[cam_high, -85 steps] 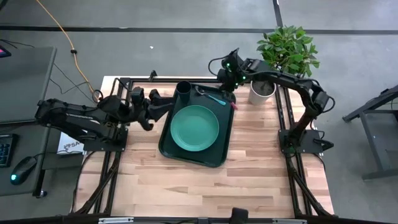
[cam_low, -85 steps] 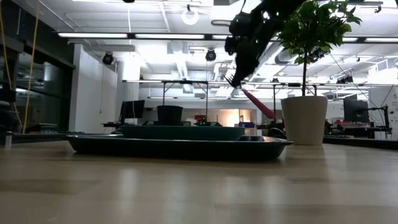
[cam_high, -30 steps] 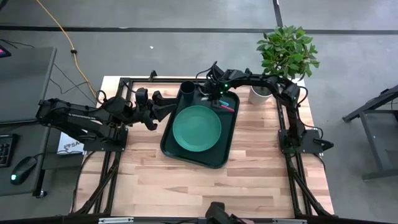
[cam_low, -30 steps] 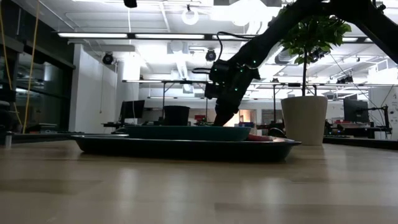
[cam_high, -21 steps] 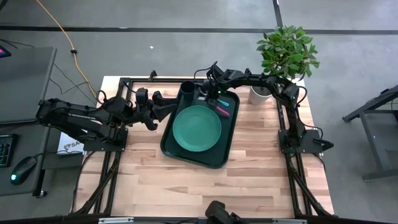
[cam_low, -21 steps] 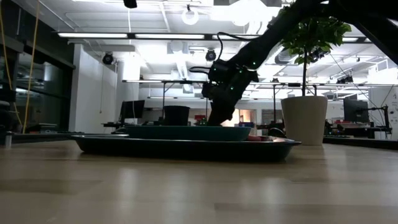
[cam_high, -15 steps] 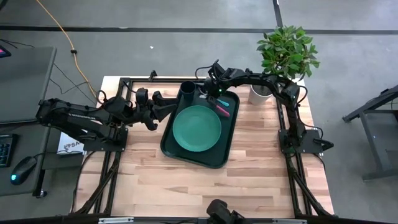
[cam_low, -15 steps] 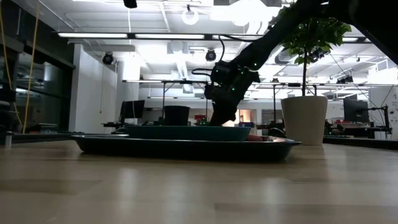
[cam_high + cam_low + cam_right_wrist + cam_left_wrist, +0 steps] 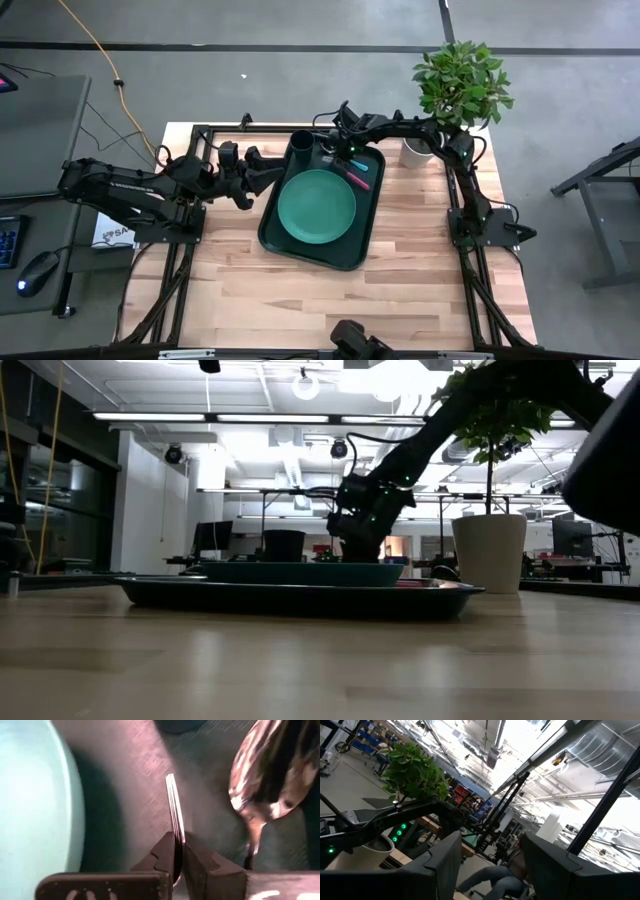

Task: Pick and place plate/cup/fork/spoon on tray
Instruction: Put the pink fork on the black serving tray to the bottom of the blue spoon

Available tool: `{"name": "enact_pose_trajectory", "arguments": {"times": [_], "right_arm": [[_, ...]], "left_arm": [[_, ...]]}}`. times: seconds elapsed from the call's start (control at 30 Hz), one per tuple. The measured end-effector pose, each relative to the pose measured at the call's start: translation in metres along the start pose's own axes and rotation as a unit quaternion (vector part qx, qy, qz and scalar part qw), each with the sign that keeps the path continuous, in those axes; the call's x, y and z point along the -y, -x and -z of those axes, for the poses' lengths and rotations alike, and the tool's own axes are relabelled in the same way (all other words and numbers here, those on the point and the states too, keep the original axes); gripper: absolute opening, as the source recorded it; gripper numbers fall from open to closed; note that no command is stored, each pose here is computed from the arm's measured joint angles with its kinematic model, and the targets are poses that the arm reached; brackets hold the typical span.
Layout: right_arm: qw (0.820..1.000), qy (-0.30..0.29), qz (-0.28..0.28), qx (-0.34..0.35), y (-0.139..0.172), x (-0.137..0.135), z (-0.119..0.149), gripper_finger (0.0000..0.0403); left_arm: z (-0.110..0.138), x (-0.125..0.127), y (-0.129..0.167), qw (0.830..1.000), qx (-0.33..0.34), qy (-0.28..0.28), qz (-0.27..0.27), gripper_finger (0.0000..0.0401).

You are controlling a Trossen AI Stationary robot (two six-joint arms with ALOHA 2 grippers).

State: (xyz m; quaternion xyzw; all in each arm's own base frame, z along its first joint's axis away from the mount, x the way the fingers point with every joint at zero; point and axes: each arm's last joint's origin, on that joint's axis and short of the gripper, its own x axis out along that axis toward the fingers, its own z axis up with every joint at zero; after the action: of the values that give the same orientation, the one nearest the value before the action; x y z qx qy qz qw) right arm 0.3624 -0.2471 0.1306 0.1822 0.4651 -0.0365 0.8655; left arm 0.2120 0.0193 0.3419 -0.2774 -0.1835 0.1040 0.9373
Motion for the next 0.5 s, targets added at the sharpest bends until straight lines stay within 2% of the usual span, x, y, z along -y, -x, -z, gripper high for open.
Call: {"name": "enact_pose_trajectory", "arguments": {"times": [0.33, 0.5], "right_arm": [[0.999, 0.023, 0.027, -0.003, -0.0002, 0.0011, -0.0004, 0.0084], [0.998, 0.036, 0.049, -0.003, 0.0043, 0.0041, -0.0053, 0.0102]], "left_arm": [[0.0000, 0.0000, 0.0000, 1.000, 0.000, 0.000, 0.000, 0.0195], [0.0000, 0.0000, 0.0000, 1.000, 0.000, 0.000, 0.000, 0.0195]]}}
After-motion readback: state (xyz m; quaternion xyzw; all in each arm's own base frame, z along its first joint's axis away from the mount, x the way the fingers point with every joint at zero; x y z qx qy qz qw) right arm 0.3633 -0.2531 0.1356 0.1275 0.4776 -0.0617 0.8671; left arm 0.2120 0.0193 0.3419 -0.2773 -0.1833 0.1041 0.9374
